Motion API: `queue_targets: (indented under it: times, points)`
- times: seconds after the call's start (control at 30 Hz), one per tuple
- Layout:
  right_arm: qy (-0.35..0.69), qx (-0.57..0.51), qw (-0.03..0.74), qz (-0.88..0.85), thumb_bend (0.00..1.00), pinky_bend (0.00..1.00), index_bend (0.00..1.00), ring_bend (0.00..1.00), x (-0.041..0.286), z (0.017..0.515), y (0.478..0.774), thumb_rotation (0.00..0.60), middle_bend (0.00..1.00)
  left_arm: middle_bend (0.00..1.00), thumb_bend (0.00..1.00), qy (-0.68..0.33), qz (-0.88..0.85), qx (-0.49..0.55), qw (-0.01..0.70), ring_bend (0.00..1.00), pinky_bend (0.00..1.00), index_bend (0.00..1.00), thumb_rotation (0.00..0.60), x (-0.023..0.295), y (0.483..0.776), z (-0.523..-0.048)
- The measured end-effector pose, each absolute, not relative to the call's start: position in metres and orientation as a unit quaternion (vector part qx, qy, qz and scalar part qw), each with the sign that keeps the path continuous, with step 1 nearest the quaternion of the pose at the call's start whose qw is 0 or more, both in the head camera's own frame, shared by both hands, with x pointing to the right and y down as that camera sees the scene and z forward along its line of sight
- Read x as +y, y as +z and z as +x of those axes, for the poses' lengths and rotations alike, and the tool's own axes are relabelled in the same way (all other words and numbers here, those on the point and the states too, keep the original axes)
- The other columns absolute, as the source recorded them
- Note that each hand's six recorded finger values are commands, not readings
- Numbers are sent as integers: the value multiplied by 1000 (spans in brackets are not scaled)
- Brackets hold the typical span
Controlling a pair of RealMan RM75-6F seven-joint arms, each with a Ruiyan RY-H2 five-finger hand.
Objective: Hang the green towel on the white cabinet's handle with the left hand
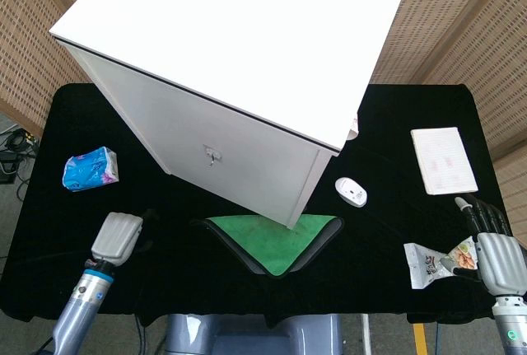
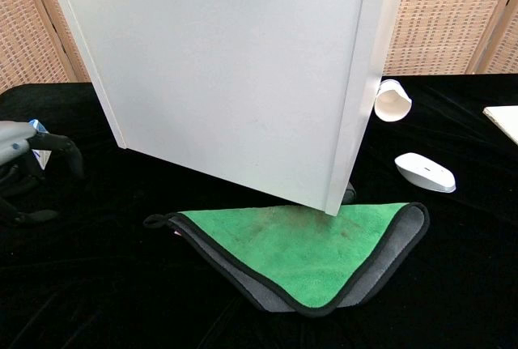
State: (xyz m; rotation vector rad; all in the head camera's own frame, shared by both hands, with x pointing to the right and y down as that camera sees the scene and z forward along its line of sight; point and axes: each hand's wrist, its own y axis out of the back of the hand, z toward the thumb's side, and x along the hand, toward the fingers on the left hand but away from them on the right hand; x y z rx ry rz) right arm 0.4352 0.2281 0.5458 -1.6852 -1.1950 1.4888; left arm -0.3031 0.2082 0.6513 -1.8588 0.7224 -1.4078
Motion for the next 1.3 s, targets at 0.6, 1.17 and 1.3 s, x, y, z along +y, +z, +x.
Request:
queue_targets:
  times: [0.6,1.17,1.3]
  points:
    - [548,-469,277,-635,116,0,0,0,225,444,539,600,0,923,243,-569,-700,186,390,791,689,414,600,176,720,-201]
    - [541,-475,272,-638,116,0,0,0,224,444,536,600,0,923,243,-574,-705,159,385,791,692,423,600,184,744,-165]
    - [539,-475,272,-640,116,0,0,0,224,444,536,600,0,923,243,-571,-704,159,390,791,692,423,600,186,746,-159]
